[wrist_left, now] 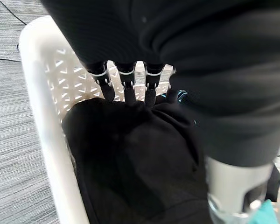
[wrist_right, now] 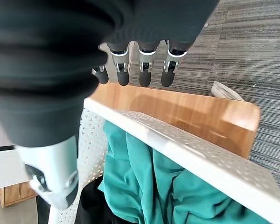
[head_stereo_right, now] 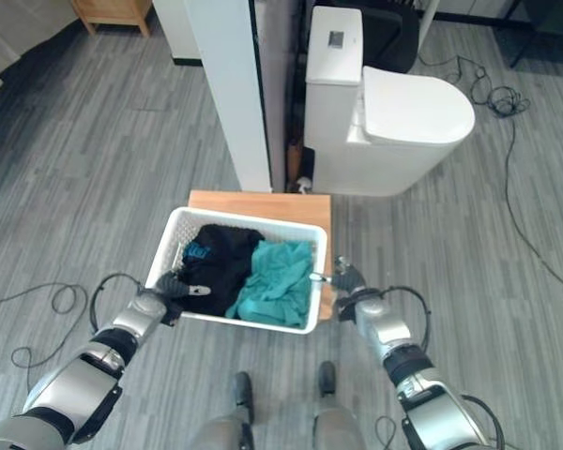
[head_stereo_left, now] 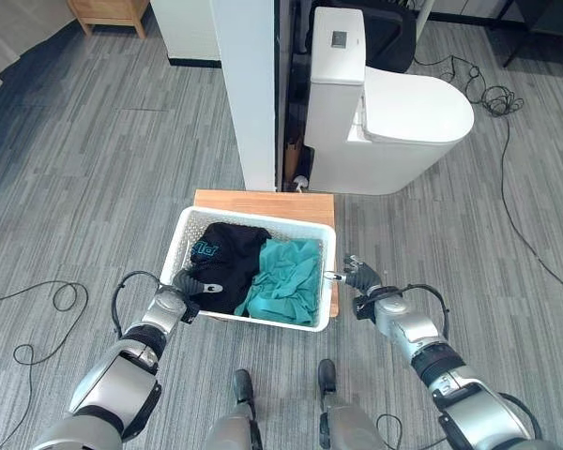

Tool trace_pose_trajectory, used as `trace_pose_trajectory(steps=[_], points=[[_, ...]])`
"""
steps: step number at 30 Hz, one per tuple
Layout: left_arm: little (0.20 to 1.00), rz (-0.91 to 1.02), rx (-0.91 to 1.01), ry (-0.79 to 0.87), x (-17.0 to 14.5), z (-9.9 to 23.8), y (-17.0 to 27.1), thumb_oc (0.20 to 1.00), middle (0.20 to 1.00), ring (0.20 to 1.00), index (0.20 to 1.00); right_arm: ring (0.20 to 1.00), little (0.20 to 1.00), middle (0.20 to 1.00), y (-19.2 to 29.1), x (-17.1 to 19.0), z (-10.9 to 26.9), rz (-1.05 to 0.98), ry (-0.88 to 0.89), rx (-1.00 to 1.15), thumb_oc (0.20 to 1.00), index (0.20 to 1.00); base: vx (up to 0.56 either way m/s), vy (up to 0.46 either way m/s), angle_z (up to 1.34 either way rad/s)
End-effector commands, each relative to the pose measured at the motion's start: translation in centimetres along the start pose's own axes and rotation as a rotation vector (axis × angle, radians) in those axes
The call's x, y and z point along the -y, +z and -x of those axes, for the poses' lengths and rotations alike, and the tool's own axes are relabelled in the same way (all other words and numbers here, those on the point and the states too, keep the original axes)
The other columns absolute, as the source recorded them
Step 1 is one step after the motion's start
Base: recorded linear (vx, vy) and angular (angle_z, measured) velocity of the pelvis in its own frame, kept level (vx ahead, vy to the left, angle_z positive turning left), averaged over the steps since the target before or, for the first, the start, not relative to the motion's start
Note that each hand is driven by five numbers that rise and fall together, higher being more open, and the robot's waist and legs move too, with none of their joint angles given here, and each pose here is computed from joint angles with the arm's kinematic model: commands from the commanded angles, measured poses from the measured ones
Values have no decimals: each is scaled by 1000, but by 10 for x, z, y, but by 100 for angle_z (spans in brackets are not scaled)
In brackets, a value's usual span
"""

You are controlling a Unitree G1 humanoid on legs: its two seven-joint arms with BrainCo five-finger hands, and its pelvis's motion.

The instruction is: Grab the laundry basket,head to the washer,open it,put in the laundry and shut it.

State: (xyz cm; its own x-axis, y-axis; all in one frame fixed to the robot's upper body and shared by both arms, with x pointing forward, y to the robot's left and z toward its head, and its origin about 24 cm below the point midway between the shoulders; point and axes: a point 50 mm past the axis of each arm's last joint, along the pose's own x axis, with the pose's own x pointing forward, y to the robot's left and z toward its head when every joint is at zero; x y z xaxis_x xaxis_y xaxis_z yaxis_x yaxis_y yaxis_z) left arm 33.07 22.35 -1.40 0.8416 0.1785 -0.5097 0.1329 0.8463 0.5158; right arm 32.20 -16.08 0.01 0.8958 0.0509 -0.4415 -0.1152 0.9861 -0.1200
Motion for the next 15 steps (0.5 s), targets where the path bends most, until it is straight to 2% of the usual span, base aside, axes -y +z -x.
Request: trace_pose_trajectory(steps=[1, 6, 10, 12, 13, 15], points=[[1000, 0, 13, 58, -11, -4, 16, 1000, 1000, 1000, 1000, 1000, 1000, 1000, 16, 1, -4, -55, -31, 74, 1000, 1000, 18, 9, 13], [1000, -20, 98, 44, -10, -4, 43, 1000, 1000, 1000, 1000, 1000, 1000, 1000, -1, -1, -6, -65, -8, -6, 1000, 1000, 30, 6, 5], [1000, -7, 305, 82, -29, 4, 99, 1000, 1000, 1000, 1000, 1000, 1000, 1000, -16, -5, -4, -118, 27, -63, 1000, 1000, 11, -4, 4], [1000, -17, 329, 93, -34, 6, 107, 1000, 1000, 1000, 1000, 1000, 1000, 1000, -19, -6, -4, -129, 36, -71, 1000, 1000, 7, -3, 22], [1000, -10, 407, 121, -48, 12, 129, 1000, 1000, 1000, 1000, 1000, 1000, 1000, -28, -5, -2, -158, 47, -106, 1000, 1000, 4, -3, 20], [1000, 1, 417, 129, -51, 14, 133, 1000, 1000, 1000, 1000, 1000, 1000, 1000, -32, -5, -1, -175, 51, -120, 1000, 1000, -6, -8, 12]])
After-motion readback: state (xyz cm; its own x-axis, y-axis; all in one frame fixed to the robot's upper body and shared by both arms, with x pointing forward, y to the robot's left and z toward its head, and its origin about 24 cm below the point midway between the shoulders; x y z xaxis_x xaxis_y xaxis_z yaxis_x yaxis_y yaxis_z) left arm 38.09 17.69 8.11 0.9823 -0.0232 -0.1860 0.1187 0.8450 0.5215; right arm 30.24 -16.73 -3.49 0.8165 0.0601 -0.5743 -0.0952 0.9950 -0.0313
